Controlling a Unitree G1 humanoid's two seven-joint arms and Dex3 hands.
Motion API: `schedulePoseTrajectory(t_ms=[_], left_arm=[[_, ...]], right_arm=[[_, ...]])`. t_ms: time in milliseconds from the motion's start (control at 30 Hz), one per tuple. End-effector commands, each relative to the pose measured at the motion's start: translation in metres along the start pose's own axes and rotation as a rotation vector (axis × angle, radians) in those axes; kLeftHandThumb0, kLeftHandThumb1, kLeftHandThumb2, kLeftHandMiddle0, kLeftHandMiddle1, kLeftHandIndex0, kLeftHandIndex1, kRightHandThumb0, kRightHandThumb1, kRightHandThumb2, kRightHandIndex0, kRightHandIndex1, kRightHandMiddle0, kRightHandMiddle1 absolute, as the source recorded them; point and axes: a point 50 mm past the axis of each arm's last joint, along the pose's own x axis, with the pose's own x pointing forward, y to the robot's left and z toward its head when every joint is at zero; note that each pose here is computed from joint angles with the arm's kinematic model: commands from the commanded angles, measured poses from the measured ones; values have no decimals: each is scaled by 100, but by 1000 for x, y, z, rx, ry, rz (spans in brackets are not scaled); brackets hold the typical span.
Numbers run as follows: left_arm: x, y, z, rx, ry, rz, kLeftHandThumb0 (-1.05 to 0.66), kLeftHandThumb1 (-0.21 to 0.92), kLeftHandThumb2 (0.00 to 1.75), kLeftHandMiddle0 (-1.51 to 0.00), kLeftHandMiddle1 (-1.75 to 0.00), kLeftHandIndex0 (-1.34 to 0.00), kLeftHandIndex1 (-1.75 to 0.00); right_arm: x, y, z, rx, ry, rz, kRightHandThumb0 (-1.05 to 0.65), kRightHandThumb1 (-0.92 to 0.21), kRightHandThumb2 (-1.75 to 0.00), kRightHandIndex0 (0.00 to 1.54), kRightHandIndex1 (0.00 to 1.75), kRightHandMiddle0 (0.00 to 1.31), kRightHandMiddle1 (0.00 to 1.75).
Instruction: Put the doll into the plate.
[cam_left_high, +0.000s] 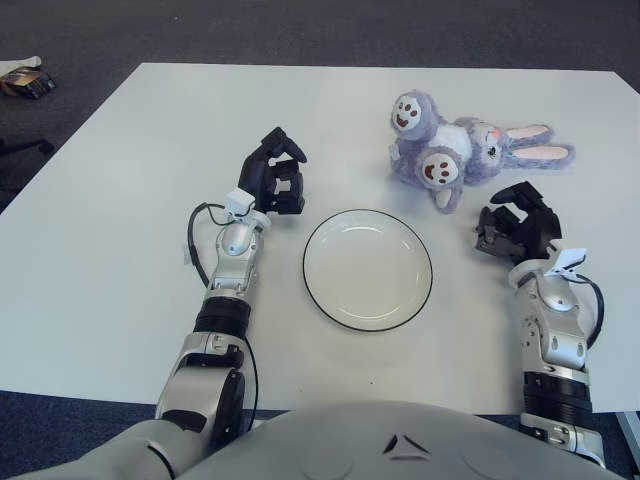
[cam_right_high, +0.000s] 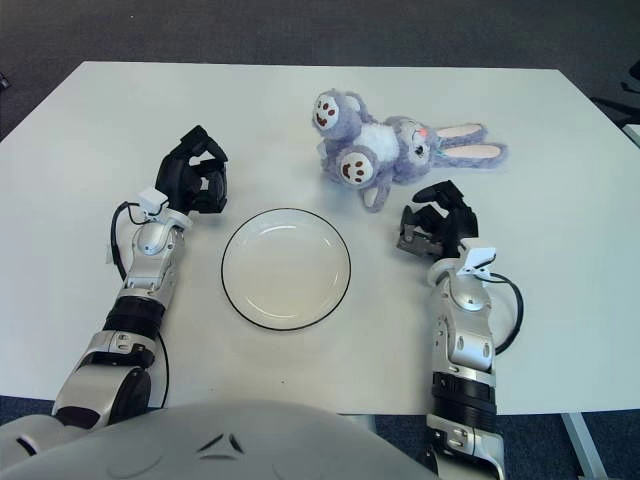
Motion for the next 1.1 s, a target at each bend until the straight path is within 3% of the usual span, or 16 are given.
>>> schedulePoseTrajectory(t_ms=[0,67,200,333,600,700,833,1067], left_arm=[[-20,-3,-17,-9,85,-32,-3,67,89,-30,-174,-25,-175],[-20,-5,-16,-2,88,-64,-2,80,73,-21,-174,-17,-175],[-18,-8,-9,36,96,-130,-42,66,89,-21,-109,-4,-129],[-15,-11,-4,60,118,-166,-57,63,87,-20,-94,-1,-105],[-7,-17,0,88,158,-187,-54,45,96,-10,-105,0,-74],[-5,-20,2,143,142,-182,-54,38,98,-4,-121,0,-63],[-3,-24,4,202,119,-174,-54,30,100,-1,-124,0,-54],[1,-31,8,331,71,-159,-72,40,85,0,-119,0,-34]], right_arm=[[6,-5,5,-16,-11,-17,-1,-23,-142,67,173,46,175],[8,-7,8,-24,-18,-26,-1,-23,-142,67,172,46,175],[12,-10,13,-37,-29,-39,-1,-23,-142,66,172,46,175],[16,-14,17,-50,-35,-48,-1,-23,-142,66,172,46,175],[22,-19,25,-65,-49,-50,-1,-23,-143,66,174,46,175],[23,-20,28,-73,-57,-53,-1,-24,-142,65,174,45,175],[24,-20,30,-78,-60,-56,-1,-24,-142,66,174,45,175],[25,-21,31,-81,-56,-54,-1,-21,-145,68,175,46,174]])
